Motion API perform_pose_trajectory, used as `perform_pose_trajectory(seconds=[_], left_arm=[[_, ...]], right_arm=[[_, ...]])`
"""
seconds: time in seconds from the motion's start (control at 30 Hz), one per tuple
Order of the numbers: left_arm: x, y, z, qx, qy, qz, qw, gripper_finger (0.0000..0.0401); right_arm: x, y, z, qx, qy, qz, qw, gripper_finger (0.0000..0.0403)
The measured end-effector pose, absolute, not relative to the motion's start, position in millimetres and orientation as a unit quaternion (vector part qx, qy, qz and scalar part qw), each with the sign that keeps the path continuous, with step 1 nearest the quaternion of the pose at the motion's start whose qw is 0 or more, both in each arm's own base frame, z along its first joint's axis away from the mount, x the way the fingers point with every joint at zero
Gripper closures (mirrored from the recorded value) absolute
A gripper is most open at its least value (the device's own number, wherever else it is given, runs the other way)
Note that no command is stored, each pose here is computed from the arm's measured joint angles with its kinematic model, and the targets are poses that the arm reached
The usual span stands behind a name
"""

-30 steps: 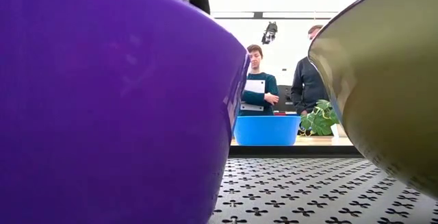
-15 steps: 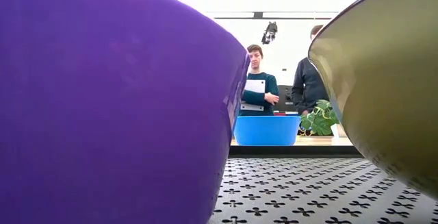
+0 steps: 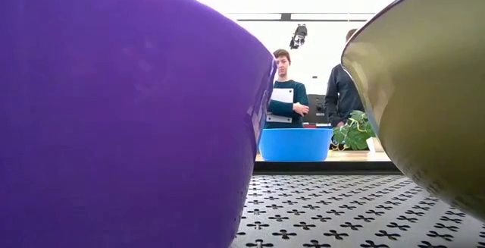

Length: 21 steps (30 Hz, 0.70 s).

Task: Pick & Place Mini bowls
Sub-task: Put the middle blue bowl on the shelf

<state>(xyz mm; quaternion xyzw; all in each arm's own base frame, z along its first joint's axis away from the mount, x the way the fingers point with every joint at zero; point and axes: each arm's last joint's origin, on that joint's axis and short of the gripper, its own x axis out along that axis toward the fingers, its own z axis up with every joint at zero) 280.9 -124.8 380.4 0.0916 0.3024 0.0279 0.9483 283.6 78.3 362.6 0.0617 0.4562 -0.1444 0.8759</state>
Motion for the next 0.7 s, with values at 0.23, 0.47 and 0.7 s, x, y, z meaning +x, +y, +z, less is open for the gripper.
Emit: perform_pose_trajectory(seconds=[0.23,0.47,0.7], left_arm=[[261,-107,392,0.083,0.285,0.042,0.954,0.0326],[247,-98,395,0.092,0.277,0.043,0.956,0.0326],[238,-94,399,0.109,0.281,0.039,0.953,0.0326]], right_arm=[[290,51,348,0.127,0.458,-0.218,0.852,0.0394],[293,26,337,0.195,0.448,-0.288,0.824,0.0393],[293,3,309,0.216,0.462,-0.339,0.791,0.0350]])
